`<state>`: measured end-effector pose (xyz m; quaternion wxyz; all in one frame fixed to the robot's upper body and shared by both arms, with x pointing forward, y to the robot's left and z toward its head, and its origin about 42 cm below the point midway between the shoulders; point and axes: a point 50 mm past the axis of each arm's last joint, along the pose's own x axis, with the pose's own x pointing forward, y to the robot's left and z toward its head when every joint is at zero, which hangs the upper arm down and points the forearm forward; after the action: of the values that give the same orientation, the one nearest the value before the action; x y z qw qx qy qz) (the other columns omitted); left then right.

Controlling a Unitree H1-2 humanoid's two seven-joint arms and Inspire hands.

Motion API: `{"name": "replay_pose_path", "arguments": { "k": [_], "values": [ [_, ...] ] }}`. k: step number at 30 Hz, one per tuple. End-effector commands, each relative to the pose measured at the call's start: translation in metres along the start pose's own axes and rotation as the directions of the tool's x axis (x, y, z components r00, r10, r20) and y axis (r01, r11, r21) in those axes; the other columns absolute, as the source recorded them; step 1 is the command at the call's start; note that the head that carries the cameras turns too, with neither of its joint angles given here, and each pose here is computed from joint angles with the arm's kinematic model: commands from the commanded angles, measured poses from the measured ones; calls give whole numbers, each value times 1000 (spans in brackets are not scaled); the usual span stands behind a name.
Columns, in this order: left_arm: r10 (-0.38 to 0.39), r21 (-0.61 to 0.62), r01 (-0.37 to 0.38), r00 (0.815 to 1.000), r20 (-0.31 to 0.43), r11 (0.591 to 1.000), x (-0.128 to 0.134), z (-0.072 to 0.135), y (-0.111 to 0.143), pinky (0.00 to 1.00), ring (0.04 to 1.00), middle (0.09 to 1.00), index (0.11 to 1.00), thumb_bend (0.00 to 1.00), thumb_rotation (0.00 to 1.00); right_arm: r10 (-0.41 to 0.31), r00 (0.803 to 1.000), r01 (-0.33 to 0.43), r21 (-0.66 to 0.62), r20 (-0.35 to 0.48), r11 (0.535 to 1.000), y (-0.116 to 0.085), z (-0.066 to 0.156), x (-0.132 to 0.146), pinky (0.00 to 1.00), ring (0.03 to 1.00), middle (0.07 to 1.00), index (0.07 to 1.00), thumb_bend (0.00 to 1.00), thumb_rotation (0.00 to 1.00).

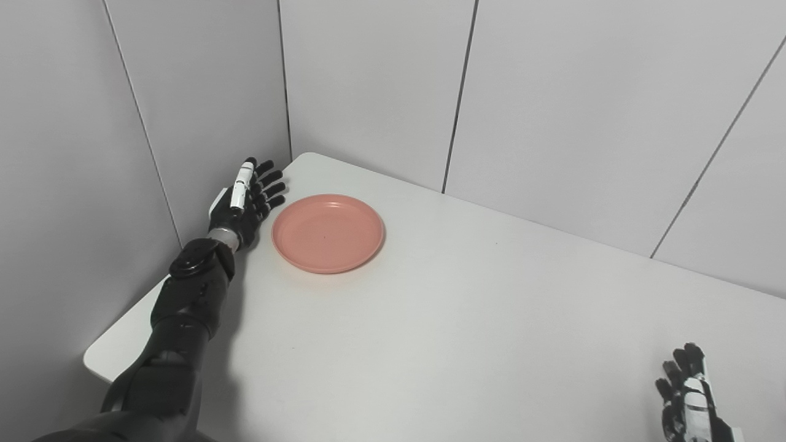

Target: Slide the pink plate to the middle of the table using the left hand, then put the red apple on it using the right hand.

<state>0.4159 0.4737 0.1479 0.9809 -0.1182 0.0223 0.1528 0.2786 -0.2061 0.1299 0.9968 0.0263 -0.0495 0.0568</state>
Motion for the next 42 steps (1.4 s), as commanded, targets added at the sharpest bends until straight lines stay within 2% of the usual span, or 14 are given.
{"name": "replay_pose_path", "arguments": {
  "k": [1,11,16,42],
  "values": [
    [-31,8,31,997,65,999,9,21,-10,878,872,867,843,355,1000,9,999,-9,10,50,1000,2,14,5,1000,1000,1000,1000,0,1000],
    [-61,-3,61,997,48,998,7,10,-17,884,888,890,865,362,1000,12,998,-12,5,58,1000,1,13,5,1000,1000,1000,1000,0,1000],
    [-51,-17,51,998,33,999,7,5,-23,865,877,876,855,362,1000,13,998,-14,9,58,1000,1,13,6,1000,1000,1000,1000,0,1000],
    [-124,-56,123,992,-4,991,-6,-8,-42,914,910,908,893,316,1000,6,998,-6,-1,60,1000,1,13,5,1000,1000,1000,1000,0,1000]
  ]
}}
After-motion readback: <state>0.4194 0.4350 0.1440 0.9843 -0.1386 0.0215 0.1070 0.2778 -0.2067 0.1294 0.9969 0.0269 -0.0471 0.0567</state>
